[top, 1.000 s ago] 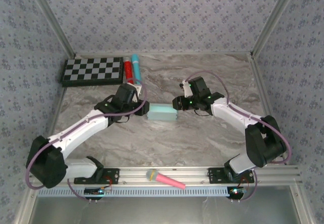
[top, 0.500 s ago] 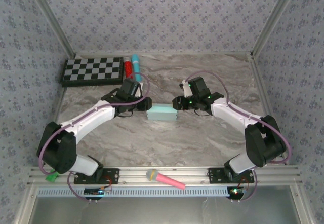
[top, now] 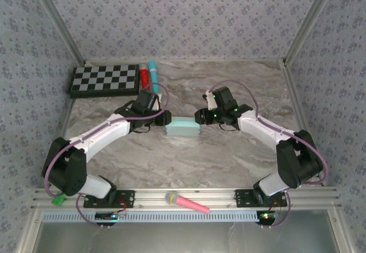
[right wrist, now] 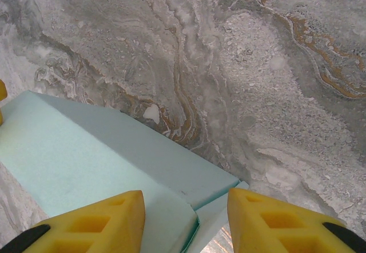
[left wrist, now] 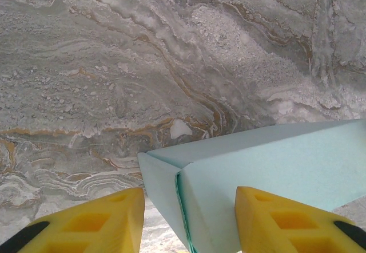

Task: Fold the paper box

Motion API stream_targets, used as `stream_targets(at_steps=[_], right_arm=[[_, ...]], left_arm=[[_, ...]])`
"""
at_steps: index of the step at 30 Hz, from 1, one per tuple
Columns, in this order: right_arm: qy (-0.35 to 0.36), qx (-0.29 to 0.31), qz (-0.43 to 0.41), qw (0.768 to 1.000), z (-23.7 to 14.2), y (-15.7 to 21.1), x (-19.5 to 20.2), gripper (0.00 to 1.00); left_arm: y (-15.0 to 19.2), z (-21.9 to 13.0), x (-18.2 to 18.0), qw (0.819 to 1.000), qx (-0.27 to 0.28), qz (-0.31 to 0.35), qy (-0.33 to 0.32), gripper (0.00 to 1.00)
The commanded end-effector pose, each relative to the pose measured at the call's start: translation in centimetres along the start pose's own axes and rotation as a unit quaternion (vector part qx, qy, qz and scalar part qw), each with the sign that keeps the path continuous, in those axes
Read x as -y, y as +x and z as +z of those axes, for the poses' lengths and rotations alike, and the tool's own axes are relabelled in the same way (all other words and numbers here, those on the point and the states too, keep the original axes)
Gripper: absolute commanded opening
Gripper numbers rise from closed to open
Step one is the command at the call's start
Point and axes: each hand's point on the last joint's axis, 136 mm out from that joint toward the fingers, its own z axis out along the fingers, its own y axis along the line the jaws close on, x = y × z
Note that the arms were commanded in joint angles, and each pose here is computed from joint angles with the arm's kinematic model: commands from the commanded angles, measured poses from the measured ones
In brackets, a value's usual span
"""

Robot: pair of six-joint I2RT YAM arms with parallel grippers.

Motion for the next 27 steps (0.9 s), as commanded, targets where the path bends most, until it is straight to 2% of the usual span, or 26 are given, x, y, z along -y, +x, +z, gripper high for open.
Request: stream_targets(at_steps=[1,13,27], right_arm=[[0.051,-0.074,0.021,0.996,1.0,4.3,2.2,0.44],[0.053,-0.032,0.014,0.998,-1.0,0.8,1.0,0.48],[0.043,-0.013,0.019,0.999,-3.4,1.3,0.3,0.51]], left_arm=[[2.2,1.0,-1.3,0.999,-0.036,-0.01,-0.02,0.45],[2.8,1.5,-1.8,0.999,-0.04,-0.016,-0.028,0.45],[3.1,1.8,-1.9,0.998,-0.043,-0.014,-0.031,0.45]])
